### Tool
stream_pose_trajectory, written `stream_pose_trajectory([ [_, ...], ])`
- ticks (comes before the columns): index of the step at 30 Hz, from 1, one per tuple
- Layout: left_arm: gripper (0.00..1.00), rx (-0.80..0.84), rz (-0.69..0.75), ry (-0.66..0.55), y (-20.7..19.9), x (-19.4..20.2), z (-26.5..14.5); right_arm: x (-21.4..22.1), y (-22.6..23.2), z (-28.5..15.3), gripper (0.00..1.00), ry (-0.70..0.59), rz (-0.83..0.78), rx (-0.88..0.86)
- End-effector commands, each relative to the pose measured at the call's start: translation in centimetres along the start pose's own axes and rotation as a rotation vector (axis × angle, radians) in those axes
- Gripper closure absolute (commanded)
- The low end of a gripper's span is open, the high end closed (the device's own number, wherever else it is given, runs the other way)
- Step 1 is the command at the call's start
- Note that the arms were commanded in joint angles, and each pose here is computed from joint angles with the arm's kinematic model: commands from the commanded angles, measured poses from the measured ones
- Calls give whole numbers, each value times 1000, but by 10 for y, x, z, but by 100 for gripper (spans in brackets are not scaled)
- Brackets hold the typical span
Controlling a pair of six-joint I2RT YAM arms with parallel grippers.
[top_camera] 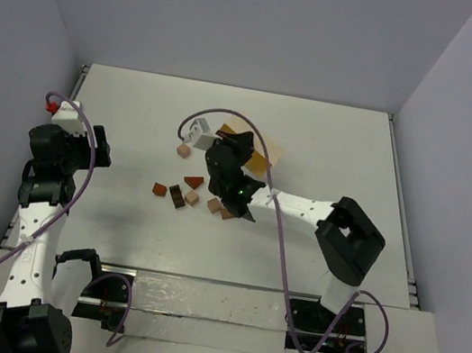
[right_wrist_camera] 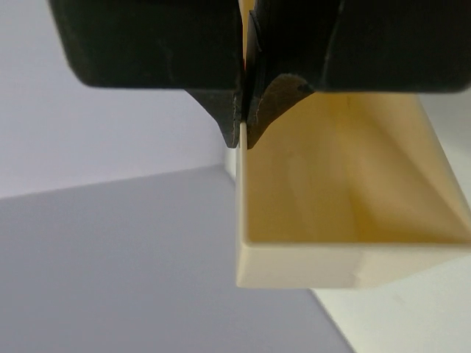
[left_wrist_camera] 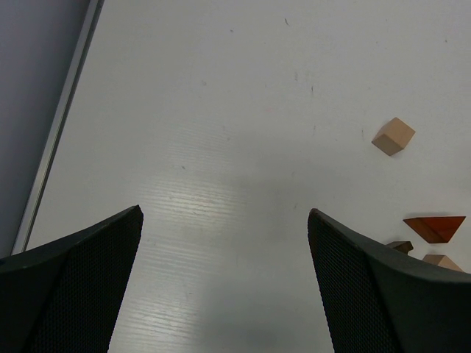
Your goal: Build the wood block tower
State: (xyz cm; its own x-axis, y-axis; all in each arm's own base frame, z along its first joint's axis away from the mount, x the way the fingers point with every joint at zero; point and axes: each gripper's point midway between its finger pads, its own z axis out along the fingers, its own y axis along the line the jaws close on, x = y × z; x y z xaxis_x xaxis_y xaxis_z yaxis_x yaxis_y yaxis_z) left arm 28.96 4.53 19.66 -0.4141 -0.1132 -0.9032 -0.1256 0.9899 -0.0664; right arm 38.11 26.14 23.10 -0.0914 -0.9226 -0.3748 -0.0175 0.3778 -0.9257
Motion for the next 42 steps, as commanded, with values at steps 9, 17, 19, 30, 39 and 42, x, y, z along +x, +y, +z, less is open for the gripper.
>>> stream_pose_trajectory([
  [9, 1, 31, 17, -48, -4, -21, -4, 31, 72, -44, 100, 210, 319, -691],
  [17, 1, 108, 52, -39, -17, -17, -8, 87, 53, -23, 100, 388, 530, -844],
  [19, 1, 135, 88, -48, -20, -17, -10, 113, 42, -10, 100, 433, 580, -851],
  [30, 1, 186, 107, -33, -28, -11, -10, 302, -30, 51, 100, 694, 749, -793],
  [39, 1, 179, 101, -30, -27, -11, -9, 398, -45, 80, 100, 843, 856, -785],
  [42, 1, 176, 97, -23, -26, -10, -7, 413, -41, 86, 100, 873, 894, -804],
])
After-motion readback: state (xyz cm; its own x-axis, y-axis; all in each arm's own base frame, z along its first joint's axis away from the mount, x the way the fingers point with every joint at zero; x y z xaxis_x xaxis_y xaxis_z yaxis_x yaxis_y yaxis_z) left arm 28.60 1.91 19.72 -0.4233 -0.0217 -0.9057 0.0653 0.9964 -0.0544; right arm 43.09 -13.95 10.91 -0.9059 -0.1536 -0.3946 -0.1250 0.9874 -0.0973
